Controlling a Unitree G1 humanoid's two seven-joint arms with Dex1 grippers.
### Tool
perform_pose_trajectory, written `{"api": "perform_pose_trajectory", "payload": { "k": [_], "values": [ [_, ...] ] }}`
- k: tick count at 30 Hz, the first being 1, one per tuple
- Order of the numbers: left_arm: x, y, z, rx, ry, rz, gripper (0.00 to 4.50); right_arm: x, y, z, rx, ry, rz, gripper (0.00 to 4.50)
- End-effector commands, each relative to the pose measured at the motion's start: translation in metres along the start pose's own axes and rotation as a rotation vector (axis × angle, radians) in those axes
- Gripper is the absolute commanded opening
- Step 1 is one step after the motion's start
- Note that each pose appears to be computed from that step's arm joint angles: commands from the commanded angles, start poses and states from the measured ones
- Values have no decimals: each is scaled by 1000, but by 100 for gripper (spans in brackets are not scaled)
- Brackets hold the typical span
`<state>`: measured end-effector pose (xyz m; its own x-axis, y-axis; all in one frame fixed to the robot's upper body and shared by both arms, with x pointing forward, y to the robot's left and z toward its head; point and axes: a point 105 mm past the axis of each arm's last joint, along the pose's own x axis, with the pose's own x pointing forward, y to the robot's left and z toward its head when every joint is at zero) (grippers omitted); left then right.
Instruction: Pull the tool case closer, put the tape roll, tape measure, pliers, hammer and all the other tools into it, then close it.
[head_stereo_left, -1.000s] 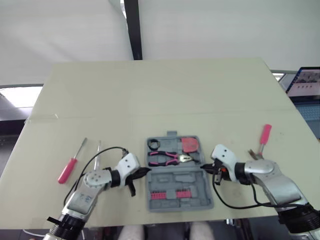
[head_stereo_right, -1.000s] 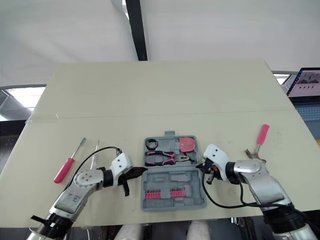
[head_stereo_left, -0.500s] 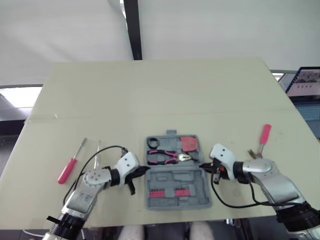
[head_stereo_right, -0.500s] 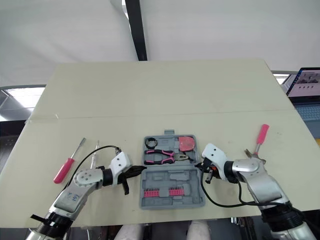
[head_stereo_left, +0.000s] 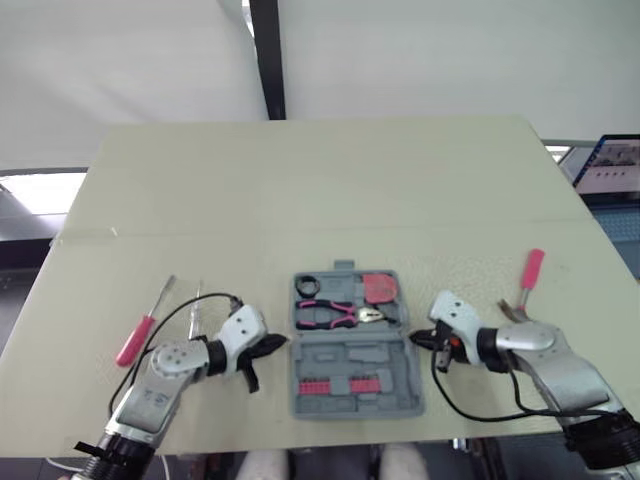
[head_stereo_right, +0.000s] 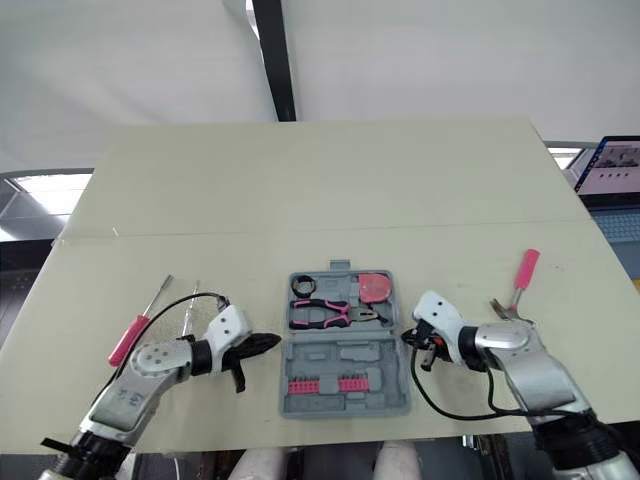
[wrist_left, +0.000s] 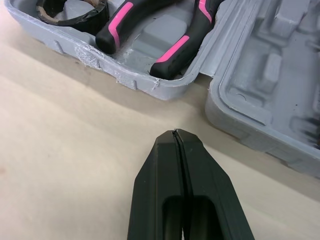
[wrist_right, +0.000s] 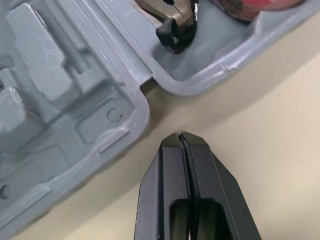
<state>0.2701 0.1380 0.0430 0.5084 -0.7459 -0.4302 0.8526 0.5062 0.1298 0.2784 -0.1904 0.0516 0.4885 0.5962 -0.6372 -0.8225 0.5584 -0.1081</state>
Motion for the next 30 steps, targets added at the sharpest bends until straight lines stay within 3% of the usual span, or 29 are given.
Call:
{"api": "perform_pose_trajectory", "payload": {
  "k": [1,6,8,9,10,13,18,20,30],
  "values": [
    [-17,6,21,25,-66,38,0,-21,-12,7,18,-41,-42,5],
    [-57,2,56,-31,-221,119,0,-61,-7,17,65,-91,-13,5],
    [-73,-6,58,-59,-245,149,0,-77,2,18,78,-94,16,5],
    [-80,-10,55,-67,-236,165,0,-83,5,17,89,-92,23,28],
    [-86,-13,50,-73,-220,185,0,-88,9,15,112,-87,37,55],
    [-100,-22,35,-108,-188,253,86,-99,16,11,134,-84,44,182],
    [-116,-43,19,-140,-206,351,342,-112,18,-1,213,-134,-2,442],
    [-120,-48,16,-134,-217,408,448,-116,18,-10,255,-141,-15,450],
    [-135,-87,-9,-165,-148,402,448,-127,16,-20,232,-230,-52,450]
  ]
}}
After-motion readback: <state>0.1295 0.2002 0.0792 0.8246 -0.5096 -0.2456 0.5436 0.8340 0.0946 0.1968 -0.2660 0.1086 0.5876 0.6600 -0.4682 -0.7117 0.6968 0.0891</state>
